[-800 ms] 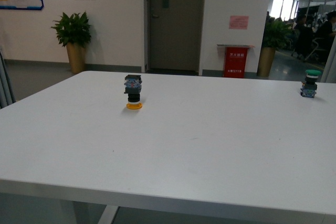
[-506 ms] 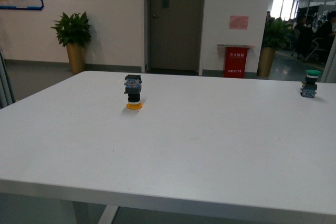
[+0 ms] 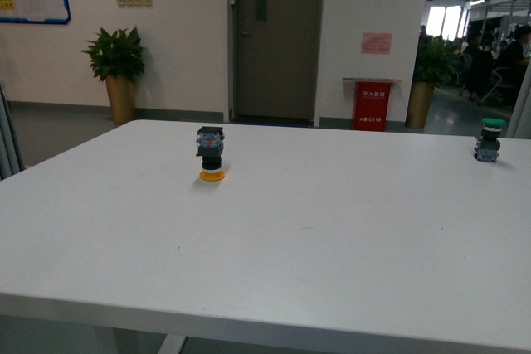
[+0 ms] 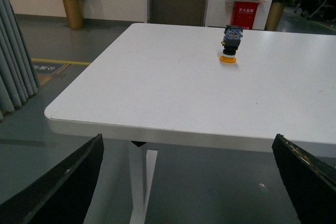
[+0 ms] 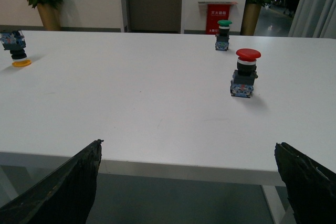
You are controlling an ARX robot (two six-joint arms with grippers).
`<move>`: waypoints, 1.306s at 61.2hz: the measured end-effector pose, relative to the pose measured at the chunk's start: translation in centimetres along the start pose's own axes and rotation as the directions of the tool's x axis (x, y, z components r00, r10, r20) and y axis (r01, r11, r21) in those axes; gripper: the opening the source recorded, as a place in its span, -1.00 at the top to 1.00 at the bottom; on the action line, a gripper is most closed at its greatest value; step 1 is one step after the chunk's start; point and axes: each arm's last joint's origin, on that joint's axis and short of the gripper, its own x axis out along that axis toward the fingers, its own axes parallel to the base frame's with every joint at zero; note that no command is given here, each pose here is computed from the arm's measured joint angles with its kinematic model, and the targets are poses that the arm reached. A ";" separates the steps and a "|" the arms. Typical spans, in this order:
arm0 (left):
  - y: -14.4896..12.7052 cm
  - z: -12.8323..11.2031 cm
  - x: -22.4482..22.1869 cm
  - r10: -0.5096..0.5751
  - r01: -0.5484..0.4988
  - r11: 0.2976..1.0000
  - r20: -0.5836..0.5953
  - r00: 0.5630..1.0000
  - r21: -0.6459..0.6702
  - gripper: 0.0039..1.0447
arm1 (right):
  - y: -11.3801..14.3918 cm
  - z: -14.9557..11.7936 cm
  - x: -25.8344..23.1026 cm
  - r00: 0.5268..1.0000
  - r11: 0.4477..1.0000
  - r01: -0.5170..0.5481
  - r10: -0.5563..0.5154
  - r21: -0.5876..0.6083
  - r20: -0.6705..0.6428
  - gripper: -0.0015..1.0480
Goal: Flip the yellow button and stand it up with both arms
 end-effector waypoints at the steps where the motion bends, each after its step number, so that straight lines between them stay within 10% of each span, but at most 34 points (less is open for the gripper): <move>1: 0.0 0.0 0.0 0.000 0.000 1.000 0.000 1.000 0.000 -0.89 | 0.0 0.0 0.0 1.000 1.000 0.000 0.000 0.000 0.000 -0.87; 16: 0.0 -0.1 0.0 0.001 -0.001 1.000 -0.021 1.000 -0.010 -0.89 | 0.0 0.0 0.0 1.000 1.000 0.000 0.000 0.000 0.000 -0.87; 27: -0.4 0.9 1.5 0.002 -0.042 0.996 -0.472 0.882 -0.074 -0.89 | 0.0 0.0 0.0 1.000 1.000 0.000 0.000 0.000 0.000 -0.87; 50: -2.6 9.7 16.6 0.034 -0.020 0.998 -0.264 0.964 0.057 -0.89 | 0.0 0.0 0.0 1.000 1.000 0.000 0.000 0.000 0.000 -0.87; 80: -9.5 12.4 36.2 -0.021 0.063 0.993 -0.371 0.928 0.101 -0.89 | 0.0 0.0 0.0 1.000 1.000 0.000 0.000 0.000 0.000 -0.87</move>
